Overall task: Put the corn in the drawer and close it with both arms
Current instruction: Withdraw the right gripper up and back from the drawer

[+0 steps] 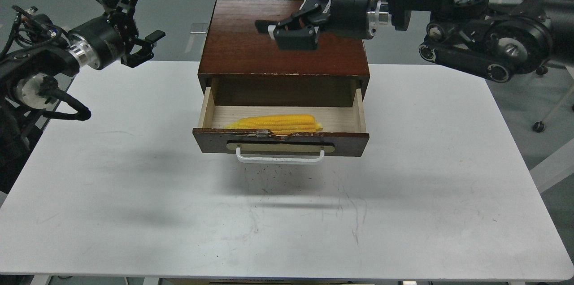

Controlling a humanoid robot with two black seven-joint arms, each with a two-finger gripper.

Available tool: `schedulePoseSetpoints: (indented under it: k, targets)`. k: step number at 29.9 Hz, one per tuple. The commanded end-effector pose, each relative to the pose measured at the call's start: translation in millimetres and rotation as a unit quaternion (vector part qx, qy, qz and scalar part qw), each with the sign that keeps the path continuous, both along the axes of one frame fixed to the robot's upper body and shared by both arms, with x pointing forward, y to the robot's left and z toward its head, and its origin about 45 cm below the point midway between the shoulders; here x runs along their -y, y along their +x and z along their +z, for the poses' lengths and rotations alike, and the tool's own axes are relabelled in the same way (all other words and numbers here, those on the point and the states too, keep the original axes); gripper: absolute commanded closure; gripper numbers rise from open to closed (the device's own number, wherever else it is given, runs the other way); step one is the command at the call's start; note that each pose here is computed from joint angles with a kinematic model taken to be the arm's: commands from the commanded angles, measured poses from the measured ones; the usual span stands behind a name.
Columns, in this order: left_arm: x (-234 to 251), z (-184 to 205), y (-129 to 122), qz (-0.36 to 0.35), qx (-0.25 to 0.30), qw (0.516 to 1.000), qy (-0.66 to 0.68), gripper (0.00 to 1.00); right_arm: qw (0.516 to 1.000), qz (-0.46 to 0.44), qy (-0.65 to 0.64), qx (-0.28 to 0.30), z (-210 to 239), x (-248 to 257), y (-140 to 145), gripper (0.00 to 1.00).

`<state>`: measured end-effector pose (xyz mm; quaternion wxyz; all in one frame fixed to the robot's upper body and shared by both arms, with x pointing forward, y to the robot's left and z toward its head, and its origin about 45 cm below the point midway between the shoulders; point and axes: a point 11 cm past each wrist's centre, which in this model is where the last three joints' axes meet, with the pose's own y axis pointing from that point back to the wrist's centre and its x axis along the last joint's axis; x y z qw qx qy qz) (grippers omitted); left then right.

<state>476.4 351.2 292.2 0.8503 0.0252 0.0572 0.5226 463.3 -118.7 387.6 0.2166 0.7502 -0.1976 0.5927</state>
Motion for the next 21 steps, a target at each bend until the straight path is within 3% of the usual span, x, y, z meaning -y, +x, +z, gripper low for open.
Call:
schedulePoseSetpoints:
  k: [1,4,6,10,12,17,21]
  targets:
    - [0.5,-0.6,0.0,0.0,0.0,1.0,-0.002,0.0,0.979,-0.083,0.137,-0.122,4.6,44.3,18.6,0.01]
    - [1.1,-1.5,-0.2,0.0,-0.001,1.0,-0.003,0.0,0.941,-0.121,0.242,-0.202,11.6,81.7,23.6,0.01]
    - [1.0,-1.2,-0.1,0.0,-0.001,1.0,-0.003,0.0,0.923,-0.129,0.284,-0.225,18.0,97.0,24.6,0.01]
    - [1.2,-2.1,-0.4,0.0,-0.001,1.0,-0.006,0.0,0.814,-0.21,0.415,-0.348,3.3,165.0,25.4,0.0]
    - [1.9,-1.7,-0.2,0.0,0.0,1.0,-0.008,0.0,0.783,-0.218,0.452,-0.367,-1.3,178.1,24.3,0.0]
    - [4.8,-0.9,0.7,0.0,0.003,1.0,-0.017,0.0,0.687,-0.296,0.512,-0.422,-68.4,237.5,7.8,0.0]
    - [7.8,-2.2,1.0,-0.002,0.001,1.0,-0.019,0.0,0.646,-0.302,0.53,-0.459,-106.4,237.3,0.2,0.0]
